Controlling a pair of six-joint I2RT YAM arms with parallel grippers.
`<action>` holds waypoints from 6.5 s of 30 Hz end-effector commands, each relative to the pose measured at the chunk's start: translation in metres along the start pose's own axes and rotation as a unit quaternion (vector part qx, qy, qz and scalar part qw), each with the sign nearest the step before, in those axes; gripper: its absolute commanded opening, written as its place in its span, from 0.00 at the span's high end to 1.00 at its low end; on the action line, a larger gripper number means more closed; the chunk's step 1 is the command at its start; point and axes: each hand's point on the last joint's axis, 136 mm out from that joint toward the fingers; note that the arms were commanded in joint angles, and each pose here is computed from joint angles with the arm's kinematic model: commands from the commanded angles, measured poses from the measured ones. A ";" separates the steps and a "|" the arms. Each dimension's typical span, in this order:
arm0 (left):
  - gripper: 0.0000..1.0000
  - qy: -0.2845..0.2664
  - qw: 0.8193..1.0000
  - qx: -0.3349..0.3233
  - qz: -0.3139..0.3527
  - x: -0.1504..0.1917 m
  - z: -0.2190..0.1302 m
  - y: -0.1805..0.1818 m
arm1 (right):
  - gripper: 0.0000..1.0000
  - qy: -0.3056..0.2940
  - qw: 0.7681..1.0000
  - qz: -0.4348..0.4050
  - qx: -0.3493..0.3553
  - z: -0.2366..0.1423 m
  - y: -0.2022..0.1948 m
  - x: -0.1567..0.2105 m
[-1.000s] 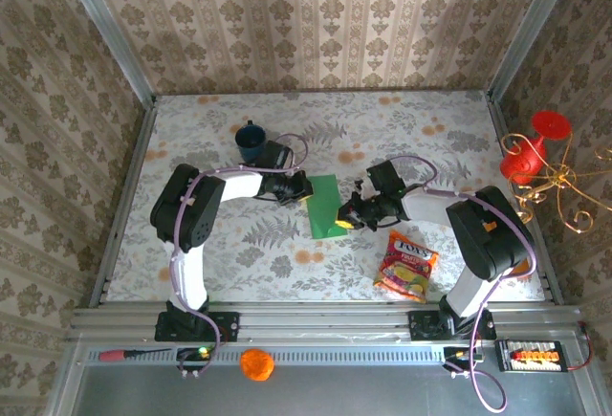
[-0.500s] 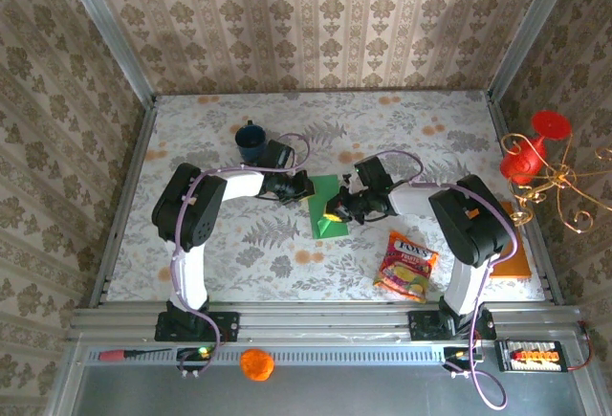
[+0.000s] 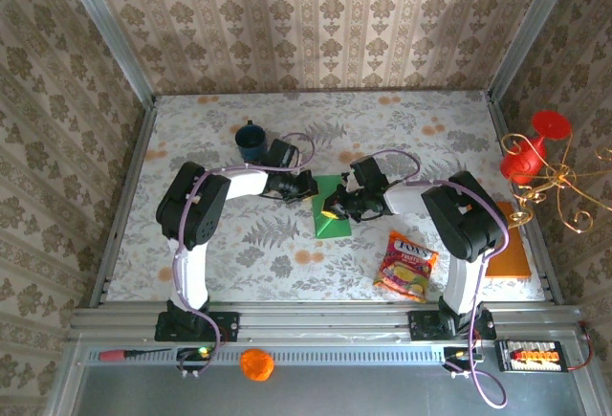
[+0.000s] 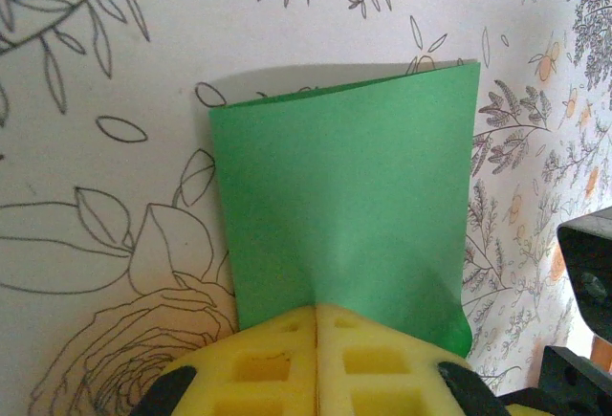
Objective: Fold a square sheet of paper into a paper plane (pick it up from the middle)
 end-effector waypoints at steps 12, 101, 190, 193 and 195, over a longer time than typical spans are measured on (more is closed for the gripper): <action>0.92 0.037 0.999 -0.020 -0.003 0.018 0.010 0.013 | 0.98 -0.003 1.000 -0.008 0.007 0.005 -0.003 -0.001; 0.92 0.039 0.999 -0.019 -0.006 0.021 0.012 0.013 | 0.99 0.001 1.000 -0.009 0.030 0.017 -0.019 -0.001; 1.00 0.089 0.988 -0.119 0.042 0.062 -0.009 0.030 | 1.00 -0.025 0.995 -0.078 0.059 -0.020 -0.005 -0.012; 1.00 0.091 0.988 -0.116 0.049 0.058 -0.008 0.028 | 1.00 -0.025 0.995 -0.072 0.065 -0.015 -0.013 -0.014; 1.00 0.092 0.988 -0.113 0.051 0.057 -0.007 0.027 | 1.00 -0.029 0.995 -0.069 0.071 -0.015 -0.016 -0.016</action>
Point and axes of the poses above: each hand's point on the last joint's axis, 136 mm out from that joint toward the fingers, its own z axis out along the fingers, its own y axis along the line the jaws close on, x = y × z, and after that the axes turned 7 degrees about z, right-handed
